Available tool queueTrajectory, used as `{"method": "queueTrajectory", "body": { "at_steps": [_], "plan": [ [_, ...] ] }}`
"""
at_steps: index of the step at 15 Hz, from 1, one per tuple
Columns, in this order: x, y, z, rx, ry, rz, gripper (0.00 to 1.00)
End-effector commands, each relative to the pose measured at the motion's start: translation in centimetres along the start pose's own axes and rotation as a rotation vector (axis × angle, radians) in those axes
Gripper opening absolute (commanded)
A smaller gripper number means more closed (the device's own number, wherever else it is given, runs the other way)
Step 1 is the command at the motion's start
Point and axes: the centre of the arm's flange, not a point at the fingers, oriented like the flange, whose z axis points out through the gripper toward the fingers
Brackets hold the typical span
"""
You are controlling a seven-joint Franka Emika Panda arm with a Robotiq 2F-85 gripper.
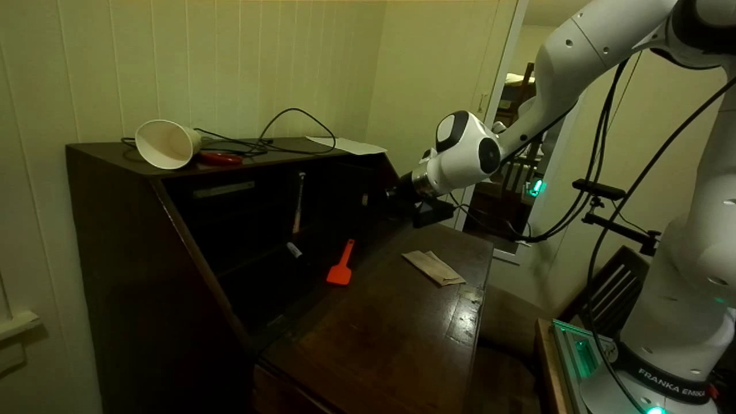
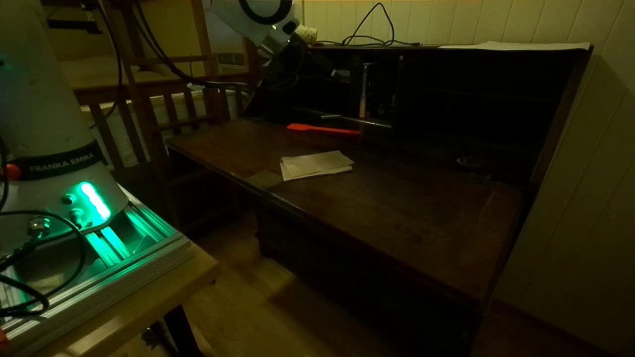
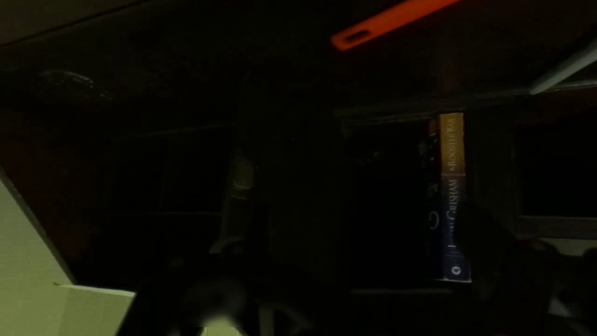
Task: Open the cabinet door
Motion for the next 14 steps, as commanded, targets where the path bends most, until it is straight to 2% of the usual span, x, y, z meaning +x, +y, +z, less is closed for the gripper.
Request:
{"method": "queueTrajectory", "body": {
  "at_steps": [1,5,7,8,10,11,12,14],
  "plan": [
    [1.3,4.1,1.8,-0.004,0.003,-0.06,1.0],
    [3.2,6.6,2.2,0.001,0.003,-0.107,1.0],
    [4.5,7.8,1.9,-0.046,0.009,-0.076,1.0],
    [4.6,5.1,0.9,-0.041,0.017,-0.077,1.0],
    [5.0,6.5,1.1,-0.062,0.02,-0.067,1.0],
    [4.9,6.4,1.3,-0.03,0.039,-0.074,1.0],
    [5.3,6.1,1.5,0.051,0.049,-0.093,1.0],
    [7.1,4.2,1.3,0.143,0.042,-0.14,1.0]
  ]
}}
